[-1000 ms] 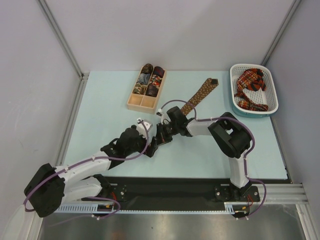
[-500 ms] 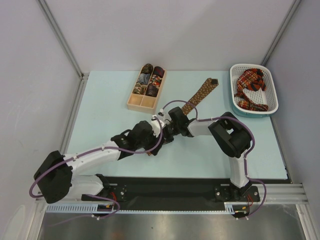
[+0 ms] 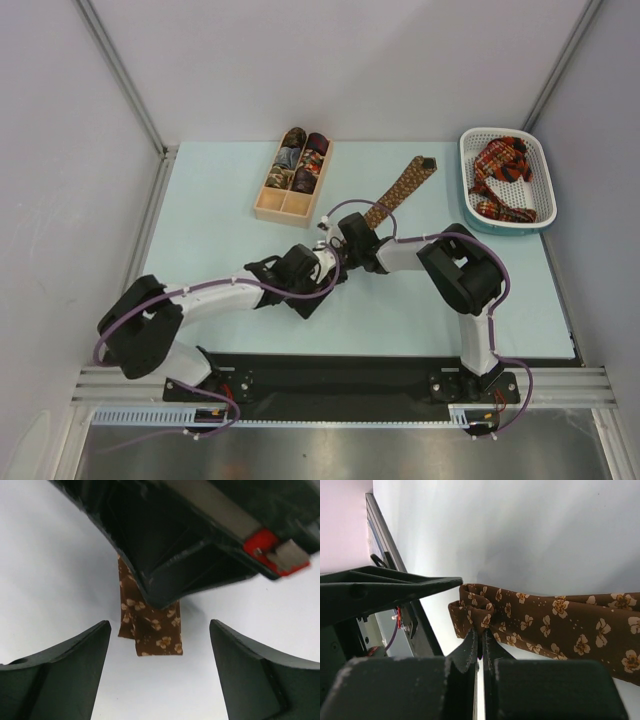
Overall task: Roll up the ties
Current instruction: Roll the tie
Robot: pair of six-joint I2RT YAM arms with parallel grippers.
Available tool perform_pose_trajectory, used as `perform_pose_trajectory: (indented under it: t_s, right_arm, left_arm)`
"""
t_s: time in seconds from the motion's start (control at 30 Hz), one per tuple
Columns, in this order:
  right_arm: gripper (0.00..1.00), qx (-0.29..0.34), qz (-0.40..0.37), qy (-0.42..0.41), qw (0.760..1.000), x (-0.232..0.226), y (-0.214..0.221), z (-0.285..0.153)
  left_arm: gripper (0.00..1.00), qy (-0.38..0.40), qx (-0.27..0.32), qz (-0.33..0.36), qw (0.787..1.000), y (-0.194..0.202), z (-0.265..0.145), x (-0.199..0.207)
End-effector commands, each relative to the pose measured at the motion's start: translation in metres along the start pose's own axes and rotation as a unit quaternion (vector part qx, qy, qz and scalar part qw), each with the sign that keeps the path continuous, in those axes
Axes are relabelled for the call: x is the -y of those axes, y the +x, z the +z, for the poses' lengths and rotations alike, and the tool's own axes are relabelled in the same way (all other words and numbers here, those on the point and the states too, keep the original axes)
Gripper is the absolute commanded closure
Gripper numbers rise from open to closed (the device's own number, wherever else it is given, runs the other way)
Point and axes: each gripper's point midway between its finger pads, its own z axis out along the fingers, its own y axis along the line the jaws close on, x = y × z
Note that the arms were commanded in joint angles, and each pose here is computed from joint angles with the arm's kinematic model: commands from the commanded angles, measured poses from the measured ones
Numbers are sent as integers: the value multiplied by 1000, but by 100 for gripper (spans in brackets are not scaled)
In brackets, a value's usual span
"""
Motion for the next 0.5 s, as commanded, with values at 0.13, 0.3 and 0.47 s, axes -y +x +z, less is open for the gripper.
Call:
perform_pose_trajectory:
  t_s: [0.13,0.3,0.47]
  right_arm:
    - [100,7,-8,-15,1000,-4,-4,-1]
    - [100,6,-8,-17,1000,-5,-3,-1]
    - [99,9,-10,-15,1000,-5,-5,-2]
  left_arm:
    - [21,46,5,4,999,-28,6,0]
    - [29,65,-15,-7,998,-16,8,9]
    - [42,88,-36,2,995,-3,9,28]
